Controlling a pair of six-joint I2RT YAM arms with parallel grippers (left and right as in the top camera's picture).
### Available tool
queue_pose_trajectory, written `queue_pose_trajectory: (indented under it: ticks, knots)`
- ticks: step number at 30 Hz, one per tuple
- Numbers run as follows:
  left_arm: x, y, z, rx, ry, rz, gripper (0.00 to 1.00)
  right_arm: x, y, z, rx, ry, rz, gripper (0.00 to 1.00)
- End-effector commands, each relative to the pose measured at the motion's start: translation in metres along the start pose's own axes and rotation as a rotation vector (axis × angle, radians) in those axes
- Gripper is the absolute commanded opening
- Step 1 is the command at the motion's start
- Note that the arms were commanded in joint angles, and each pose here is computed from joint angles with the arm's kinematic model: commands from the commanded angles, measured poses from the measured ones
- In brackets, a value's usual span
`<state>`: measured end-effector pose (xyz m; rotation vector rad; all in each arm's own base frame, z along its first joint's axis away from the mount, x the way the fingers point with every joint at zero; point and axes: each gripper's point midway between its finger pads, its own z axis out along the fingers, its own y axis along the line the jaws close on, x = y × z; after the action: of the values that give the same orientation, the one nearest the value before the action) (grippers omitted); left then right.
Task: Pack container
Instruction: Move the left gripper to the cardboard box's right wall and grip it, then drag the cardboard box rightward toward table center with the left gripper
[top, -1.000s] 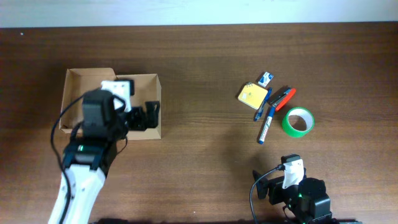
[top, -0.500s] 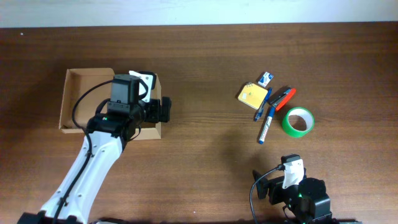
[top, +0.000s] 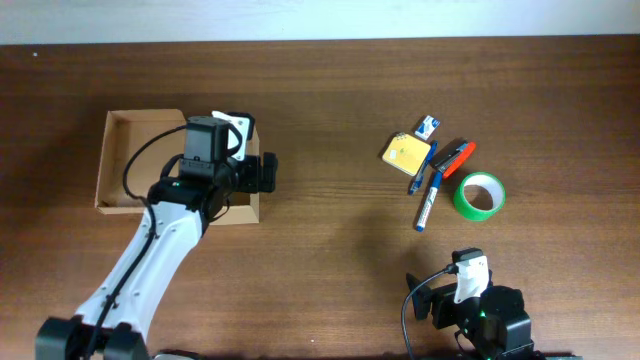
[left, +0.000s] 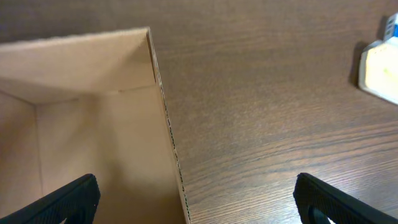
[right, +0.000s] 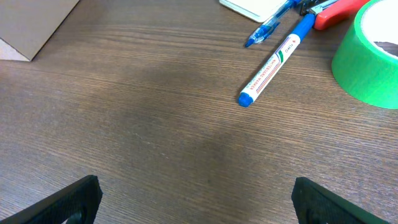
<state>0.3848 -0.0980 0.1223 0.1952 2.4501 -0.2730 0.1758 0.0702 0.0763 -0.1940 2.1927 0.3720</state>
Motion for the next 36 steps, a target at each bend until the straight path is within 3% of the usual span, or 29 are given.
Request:
queue_pose_trajectory:
  ticks: [1, 7, 11, 17, 23, 25, 27, 36]
  knots:
    - [0.002, -0.001, 0.011, 0.010, 0.024, 0.018, 1.00, 0.002, -0.001, 0.001, -0.001, -0.002, 0.011, 0.99]
    - [0.021, 0.002, 0.033, 0.007, 0.102, 0.010, 1.00, 0.002, -0.001, 0.001, -0.001, -0.002, 0.011, 0.99]
    - [0.028, 0.001, 0.042, 0.008, 0.123, 0.009, 0.89, 0.002, -0.001, 0.001, -0.001, -0.002, 0.011, 0.99]
    - [0.031, 0.002, 0.050, -0.029, 0.130, 0.015, 0.49, 0.002, -0.001, 0.001, -0.001, -0.002, 0.011, 0.99]
    - [0.031, 0.002, 0.050, -0.040, 0.131, 0.018, 0.33, 0.002, -0.001, 0.001, -0.001, -0.002, 0.011, 0.99]
    - [0.031, 0.003, 0.050, -0.044, 0.130, 0.018, 0.10, 0.002, -0.001, 0.001, -0.001, -0.002, 0.011, 0.99]
    - [0.029, 0.003, 0.051, -0.041, 0.120, 0.018, 0.02, 0.002, -0.001, 0.001, -0.001, -0.002, 0.011, 0.99]
    - [0.020, 0.002, 0.051, -0.037, 0.086, 0.022, 0.02, 0.002, -0.001, 0.001, -0.001, -0.002, 0.011, 0.99]
